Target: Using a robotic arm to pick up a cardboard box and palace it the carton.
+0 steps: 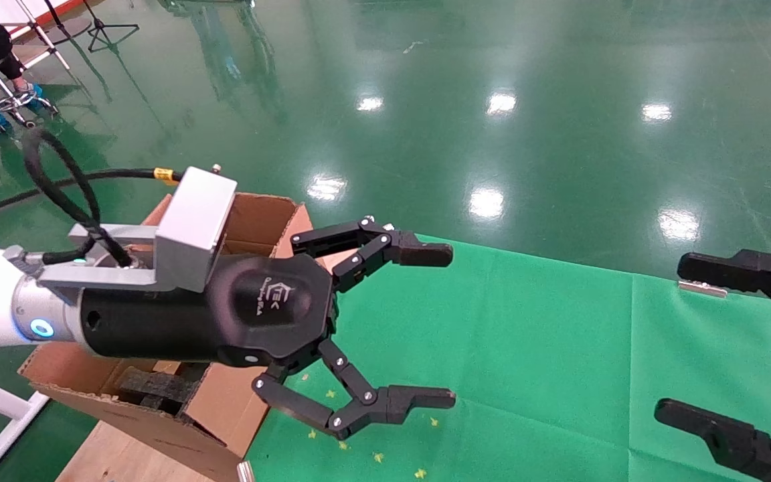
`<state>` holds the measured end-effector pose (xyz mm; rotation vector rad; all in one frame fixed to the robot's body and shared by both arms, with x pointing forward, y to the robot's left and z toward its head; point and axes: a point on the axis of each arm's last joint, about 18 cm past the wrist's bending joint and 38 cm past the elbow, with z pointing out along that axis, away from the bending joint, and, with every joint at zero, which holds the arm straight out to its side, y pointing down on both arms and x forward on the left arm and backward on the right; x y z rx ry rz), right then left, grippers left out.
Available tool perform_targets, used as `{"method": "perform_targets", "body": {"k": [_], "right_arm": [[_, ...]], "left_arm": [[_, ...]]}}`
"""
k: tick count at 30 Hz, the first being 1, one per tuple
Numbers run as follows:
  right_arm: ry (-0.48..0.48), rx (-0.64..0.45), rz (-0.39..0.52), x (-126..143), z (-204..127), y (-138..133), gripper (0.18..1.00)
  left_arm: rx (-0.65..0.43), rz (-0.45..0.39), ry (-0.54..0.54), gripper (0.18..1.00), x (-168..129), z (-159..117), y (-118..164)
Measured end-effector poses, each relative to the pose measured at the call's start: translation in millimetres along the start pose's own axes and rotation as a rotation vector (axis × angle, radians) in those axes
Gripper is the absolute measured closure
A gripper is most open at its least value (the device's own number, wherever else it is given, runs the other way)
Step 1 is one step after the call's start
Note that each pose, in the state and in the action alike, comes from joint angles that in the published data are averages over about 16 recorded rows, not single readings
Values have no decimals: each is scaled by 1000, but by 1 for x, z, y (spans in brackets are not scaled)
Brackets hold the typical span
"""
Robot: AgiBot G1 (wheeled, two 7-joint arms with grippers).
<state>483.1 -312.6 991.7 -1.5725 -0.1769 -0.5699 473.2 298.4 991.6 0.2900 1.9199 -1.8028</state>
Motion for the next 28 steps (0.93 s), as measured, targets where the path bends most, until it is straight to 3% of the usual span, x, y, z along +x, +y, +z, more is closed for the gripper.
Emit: {"method": "perform_targets", "body": {"k": [28], "right_arm": [[0,0,0,0,0,0,178]], "left_arm": [[-7,-8,-6,183,-3,-1,1]]}}
